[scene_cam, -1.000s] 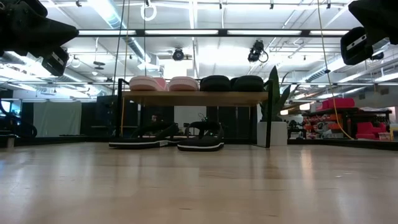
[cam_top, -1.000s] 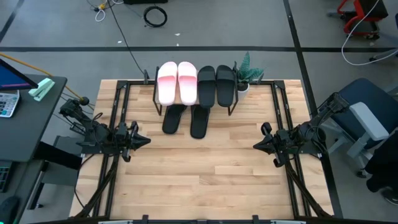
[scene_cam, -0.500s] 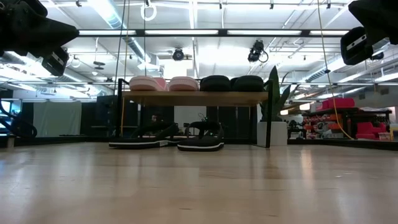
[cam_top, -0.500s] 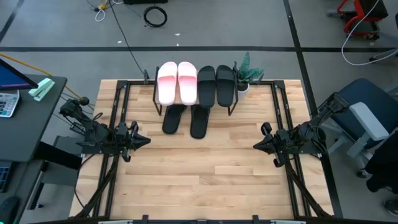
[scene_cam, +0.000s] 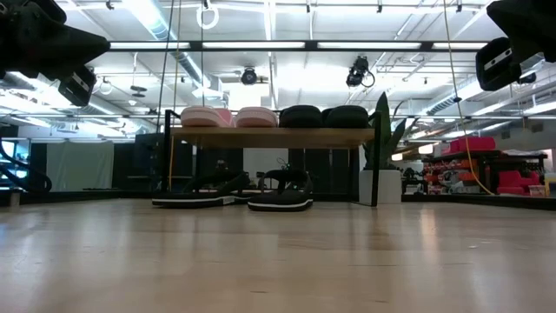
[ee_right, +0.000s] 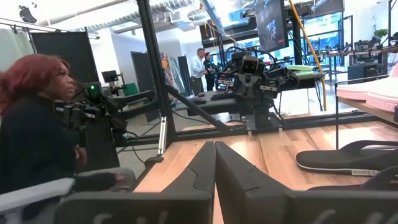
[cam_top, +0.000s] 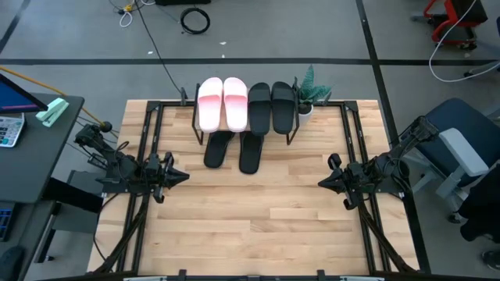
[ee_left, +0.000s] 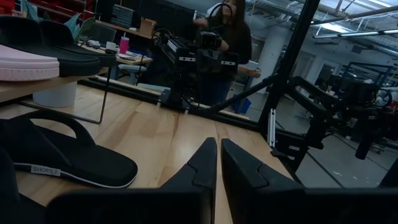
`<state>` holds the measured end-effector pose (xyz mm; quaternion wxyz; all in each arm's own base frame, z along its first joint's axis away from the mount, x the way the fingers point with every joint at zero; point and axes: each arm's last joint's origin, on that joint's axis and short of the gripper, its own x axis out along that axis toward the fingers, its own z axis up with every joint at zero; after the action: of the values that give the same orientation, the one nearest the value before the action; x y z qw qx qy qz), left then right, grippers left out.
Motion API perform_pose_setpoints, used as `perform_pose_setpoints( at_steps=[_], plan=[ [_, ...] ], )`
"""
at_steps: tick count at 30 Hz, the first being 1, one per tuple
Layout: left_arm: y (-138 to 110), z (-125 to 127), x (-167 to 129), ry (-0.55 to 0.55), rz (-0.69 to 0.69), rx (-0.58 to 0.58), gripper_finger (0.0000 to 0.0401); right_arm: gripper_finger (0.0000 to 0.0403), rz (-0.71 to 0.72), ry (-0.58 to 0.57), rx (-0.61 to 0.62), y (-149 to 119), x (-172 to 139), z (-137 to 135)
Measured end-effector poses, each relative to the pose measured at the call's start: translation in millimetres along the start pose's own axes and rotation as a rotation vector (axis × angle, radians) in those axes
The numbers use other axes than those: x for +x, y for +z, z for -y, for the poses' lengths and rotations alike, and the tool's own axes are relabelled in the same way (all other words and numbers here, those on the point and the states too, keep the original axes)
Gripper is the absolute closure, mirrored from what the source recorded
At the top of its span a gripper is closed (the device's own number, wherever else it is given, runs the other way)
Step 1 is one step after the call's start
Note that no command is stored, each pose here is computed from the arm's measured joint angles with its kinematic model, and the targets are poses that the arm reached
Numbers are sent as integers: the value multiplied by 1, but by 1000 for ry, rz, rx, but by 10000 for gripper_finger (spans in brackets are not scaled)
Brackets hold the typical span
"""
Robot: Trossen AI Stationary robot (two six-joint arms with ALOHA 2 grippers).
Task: Pick and place slides into the shelf
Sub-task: Return to Home Position
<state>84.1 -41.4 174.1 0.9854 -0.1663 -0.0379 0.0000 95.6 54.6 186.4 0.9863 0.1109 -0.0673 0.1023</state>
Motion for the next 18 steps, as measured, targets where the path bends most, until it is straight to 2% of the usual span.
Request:
perform_pose_setpoints(
  at_steps=[9,18],
  plan=[
    [0,0,0,0,0,0,363,389,0,0,0,0,0,0],
    [0,0,0,0,0,0,374,389,0,0,0,0,0,0]
  ],
)
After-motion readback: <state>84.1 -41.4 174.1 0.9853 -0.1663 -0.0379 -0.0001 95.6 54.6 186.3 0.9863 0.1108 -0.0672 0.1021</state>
